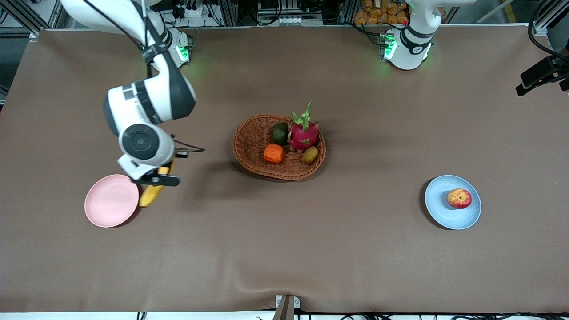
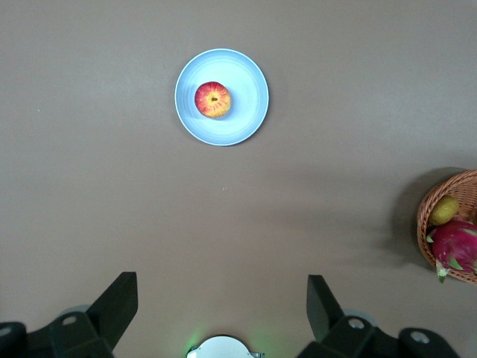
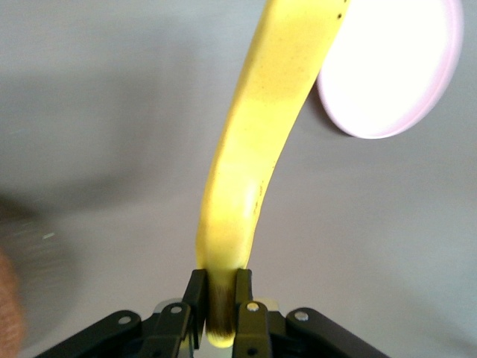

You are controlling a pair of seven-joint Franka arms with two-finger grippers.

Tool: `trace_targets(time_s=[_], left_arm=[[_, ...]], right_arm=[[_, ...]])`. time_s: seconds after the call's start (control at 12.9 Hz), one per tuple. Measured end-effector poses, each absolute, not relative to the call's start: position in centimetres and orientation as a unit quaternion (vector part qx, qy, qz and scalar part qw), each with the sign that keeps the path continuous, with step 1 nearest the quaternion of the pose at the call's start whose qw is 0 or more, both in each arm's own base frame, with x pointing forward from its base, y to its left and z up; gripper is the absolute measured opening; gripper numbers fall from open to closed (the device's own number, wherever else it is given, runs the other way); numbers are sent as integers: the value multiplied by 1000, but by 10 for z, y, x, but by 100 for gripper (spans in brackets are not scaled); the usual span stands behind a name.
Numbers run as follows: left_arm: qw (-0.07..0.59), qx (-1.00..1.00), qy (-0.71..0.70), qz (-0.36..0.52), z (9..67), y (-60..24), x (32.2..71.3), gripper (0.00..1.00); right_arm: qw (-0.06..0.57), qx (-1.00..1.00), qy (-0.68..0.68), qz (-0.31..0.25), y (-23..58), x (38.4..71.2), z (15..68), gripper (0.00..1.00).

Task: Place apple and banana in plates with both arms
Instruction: 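Lift the yellow banana with the right gripper toward the pink plate, then lower the banana onto the pink plate and open the right gripper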

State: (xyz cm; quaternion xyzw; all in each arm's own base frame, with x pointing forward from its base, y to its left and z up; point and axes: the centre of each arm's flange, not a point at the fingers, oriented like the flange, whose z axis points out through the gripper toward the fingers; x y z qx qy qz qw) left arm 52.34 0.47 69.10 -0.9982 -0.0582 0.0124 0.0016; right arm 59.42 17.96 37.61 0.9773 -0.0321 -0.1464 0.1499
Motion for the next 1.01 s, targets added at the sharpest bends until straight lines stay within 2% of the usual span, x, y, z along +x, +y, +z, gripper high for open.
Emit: trace_targets(time_s=[0.31, 0.54, 1.01], left_arm=[[2, -998, -58, 14, 689, 4, 524, 100], [2, -998, -57, 19, 685, 3, 526, 100], [2, -998, -55, 21, 681, 1, 529, 100]], right_arm=[[160, 970, -27, -180, 73, 611, 366, 20], [184, 963, -13, -197, -7, 621, 341, 20], [214, 961, 59, -164, -30, 645, 273, 20]])
